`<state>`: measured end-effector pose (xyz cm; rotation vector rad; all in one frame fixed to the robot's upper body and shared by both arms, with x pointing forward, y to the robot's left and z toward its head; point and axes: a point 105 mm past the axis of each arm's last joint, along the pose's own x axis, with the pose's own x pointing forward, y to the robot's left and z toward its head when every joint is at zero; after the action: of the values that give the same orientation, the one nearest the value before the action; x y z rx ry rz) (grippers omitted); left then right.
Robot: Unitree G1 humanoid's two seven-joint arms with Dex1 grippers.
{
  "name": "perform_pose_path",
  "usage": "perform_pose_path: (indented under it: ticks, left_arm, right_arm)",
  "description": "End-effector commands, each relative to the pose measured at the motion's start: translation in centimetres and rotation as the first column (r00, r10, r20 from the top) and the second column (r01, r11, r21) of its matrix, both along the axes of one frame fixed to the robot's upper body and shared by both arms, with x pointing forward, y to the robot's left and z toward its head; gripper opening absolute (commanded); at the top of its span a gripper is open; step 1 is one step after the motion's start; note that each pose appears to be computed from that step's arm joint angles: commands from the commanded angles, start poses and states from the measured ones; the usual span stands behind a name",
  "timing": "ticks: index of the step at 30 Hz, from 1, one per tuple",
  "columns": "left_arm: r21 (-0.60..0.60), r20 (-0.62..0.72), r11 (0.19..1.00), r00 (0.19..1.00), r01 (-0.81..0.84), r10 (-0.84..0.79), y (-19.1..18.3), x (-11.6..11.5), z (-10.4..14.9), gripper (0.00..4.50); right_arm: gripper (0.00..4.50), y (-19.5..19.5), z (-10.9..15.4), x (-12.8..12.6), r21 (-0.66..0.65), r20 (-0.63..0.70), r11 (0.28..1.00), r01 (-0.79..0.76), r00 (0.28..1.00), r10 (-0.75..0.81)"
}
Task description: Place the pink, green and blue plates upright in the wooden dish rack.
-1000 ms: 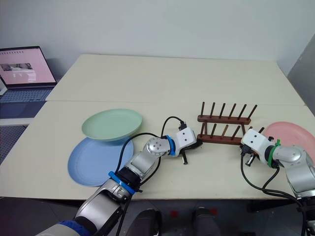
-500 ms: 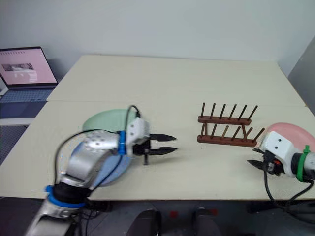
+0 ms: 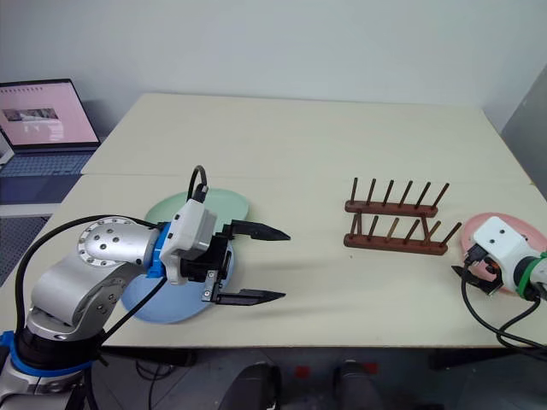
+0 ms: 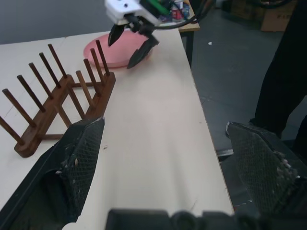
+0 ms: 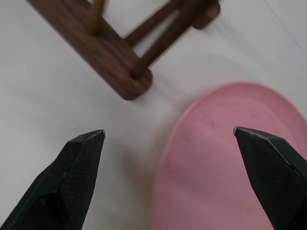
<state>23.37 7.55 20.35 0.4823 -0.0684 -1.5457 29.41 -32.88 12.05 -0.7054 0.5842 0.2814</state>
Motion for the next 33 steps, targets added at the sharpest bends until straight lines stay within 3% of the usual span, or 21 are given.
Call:
perform_pose_path:
  ticks: [1,5,8,19,23,26,30,33]
  left_arm:
    - [-0.013,0.043,0.999,0.999,0.031,-0.031,-0.8,-0.4,0.6,4.46]
    - [-0.015,0.056,0.999,0.997,0.044,-0.043,-1.3,-0.4,0.6,4.46]
    - [-0.027,0.052,0.998,0.997,0.06,-0.059,-1.6,-0.5,0.7,4.5]
    - [-0.04,0.051,0.997,0.996,0.069,-0.067,-1.8,-0.1,0.6,4.5]
    - [-0.045,0.048,0.998,0.998,0.052,-0.049,-1.5,0.2,0.7,4.5]
    - [-0.051,0.045,0.998,0.999,0.023,-0.021,-1.0,0.5,0.7,4.5]
    - [-0.07,0.034,0.998,0.999,0.0,0.003,-0.5,0.8,1.0,4.5]
    - [-0.072,0.035,0.997,0.999,-0.002,0.005,-0.4,0.9,1.0,4.5]
  right_arm:
    - [4.5,-1.2,-0.2,0.9,-0.016,0.018,0.997,0.078,0.997,-0.078]
    - [4.5,-2.3,-1.2,1.0,-0.015,0.003,0.989,0.144,0.99,-0.144]
    - [3.97,-2.7,-1.7,0.9,0.014,-0.006,0.983,0.181,0.984,-0.18]
    - [0.14,-2.8,-2.0,0.4,0.072,0.014,0.97,0.233,0.972,-0.235]
    - [0.03,-3.2,0.7,0.5,0.039,0.12,0.975,0.219,0.968,-0.222]
    - [0.03,-1.9,5.6,1.1,0.021,0.289,0.991,0.135,0.948,-0.135]
    - [0.03,1.9,12.0,1.1,0.084,0.486,0.995,-0.049,0.874,0.002]
    - [0.03,4.8,15.2,0.5,0.173,0.59,0.957,-0.234,0.803,0.09]
